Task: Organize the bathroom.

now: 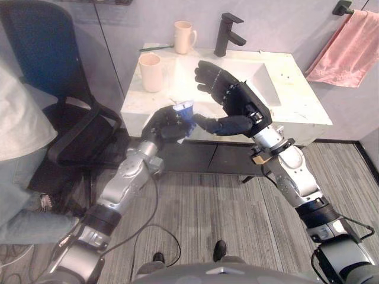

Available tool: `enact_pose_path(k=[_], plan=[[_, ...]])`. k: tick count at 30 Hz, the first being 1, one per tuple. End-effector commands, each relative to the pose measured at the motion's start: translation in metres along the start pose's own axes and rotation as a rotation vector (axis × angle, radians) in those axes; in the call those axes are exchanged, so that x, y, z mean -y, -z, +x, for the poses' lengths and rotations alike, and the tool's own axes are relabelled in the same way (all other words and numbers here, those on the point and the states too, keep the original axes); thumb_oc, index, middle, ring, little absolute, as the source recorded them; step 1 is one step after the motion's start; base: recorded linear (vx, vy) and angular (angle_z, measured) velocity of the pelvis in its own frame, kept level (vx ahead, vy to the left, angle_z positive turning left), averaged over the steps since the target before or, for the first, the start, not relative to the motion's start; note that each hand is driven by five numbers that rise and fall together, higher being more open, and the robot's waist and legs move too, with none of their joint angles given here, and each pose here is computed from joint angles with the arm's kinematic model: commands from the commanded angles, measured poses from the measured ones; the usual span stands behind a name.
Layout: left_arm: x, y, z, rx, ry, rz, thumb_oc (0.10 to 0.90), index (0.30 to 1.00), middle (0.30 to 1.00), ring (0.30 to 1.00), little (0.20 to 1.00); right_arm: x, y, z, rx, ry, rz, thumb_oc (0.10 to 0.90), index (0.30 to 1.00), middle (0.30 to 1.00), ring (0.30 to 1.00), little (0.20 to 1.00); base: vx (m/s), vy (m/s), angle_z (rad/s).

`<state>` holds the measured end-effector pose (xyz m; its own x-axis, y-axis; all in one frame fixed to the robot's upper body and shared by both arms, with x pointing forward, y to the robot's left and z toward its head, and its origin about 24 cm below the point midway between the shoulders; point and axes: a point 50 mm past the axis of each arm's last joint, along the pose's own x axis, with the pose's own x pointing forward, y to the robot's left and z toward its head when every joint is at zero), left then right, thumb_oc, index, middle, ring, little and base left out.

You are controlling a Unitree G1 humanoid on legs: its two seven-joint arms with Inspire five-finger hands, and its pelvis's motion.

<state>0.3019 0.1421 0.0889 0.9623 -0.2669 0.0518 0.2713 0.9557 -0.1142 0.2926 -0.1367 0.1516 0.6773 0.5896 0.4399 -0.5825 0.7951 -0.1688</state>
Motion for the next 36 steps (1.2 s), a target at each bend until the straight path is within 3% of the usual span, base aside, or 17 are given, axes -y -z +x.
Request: enact_pose_path(k=[1, 12, 17, 21, 23, 24, 27, 36], plan=[[0.035, -0.069, 0.036, 0.282, 0.155, 0.036, 0.400, 0.300, 0.300, 0.300, 0.300, 0.012, -0.043, 0.037, 0.200, -0.040, -0.043, 0.800, 0.900, 0.900, 0.900, 0.900, 0.00, 0.000, 0.00], [0.031, -0.068, 0.036, 0.273, 0.148, 0.041, 0.400, 0.300, 0.300, 0.300, 0.300, 0.007, -0.028, 0.032, 0.124, -0.072, -0.017, 0.800, 0.900, 0.900, 0.900, 0.900, 0.00, 0.000, 0.00], [0.030, -0.067, 0.037, 0.265, 0.142, 0.044, 0.400, 0.300, 0.300, 0.300, 0.300, 0.007, -0.023, 0.029, 0.107, -0.075, -0.003, 0.758, 0.836, 0.836, 0.836, 0.836, 0.00, 0.000, 0.00], [0.030, -0.064, 0.036, 0.258, 0.141, 0.038, 0.400, 0.300, 0.300, 0.300, 0.300, 0.006, -0.021, 0.030, 0.099, -0.079, 0.007, 0.769, 0.853, 0.853, 0.853, 0.853, 0.00, 0.000, 0.00], [0.030, -0.064, 0.036, 0.257, 0.143, 0.037, 0.400, 0.300, 0.300, 0.300, 0.300, 0.006, -0.021, 0.031, 0.102, -0.071, 0.012, 0.634, 0.651, 0.651, 0.651, 0.651, 0.00, 0.000, 0.00], [0.031, -0.063, 0.036, 0.255, 0.144, 0.035, 0.400, 0.300, 0.300, 0.300, 0.300, 0.006, -0.020, 0.032, 0.103, -0.070, 0.014, 0.631, 0.646, 0.646, 0.646, 0.646, 0.00, 0.000, 0.00], [0.031, -0.062, 0.036, 0.250, 0.142, 0.035, 0.400, 0.300, 0.300, 0.300, 0.300, 0.005, -0.018, 0.032, 0.095, -0.075, 0.010, 0.554, 0.531, 0.531, 0.531, 0.531, 0.00, 0.000, 0.00], [0.031, -0.060, 0.035, 0.242, 0.138, 0.039, 0.400, 0.300, 0.300, 0.300, 0.300, 0.006, -0.015, 0.030, 0.081, -0.059, 0.016, 0.508, 0.462, 0.462, 0.462, 0.462, 0.00, 0.000, 0.00]])
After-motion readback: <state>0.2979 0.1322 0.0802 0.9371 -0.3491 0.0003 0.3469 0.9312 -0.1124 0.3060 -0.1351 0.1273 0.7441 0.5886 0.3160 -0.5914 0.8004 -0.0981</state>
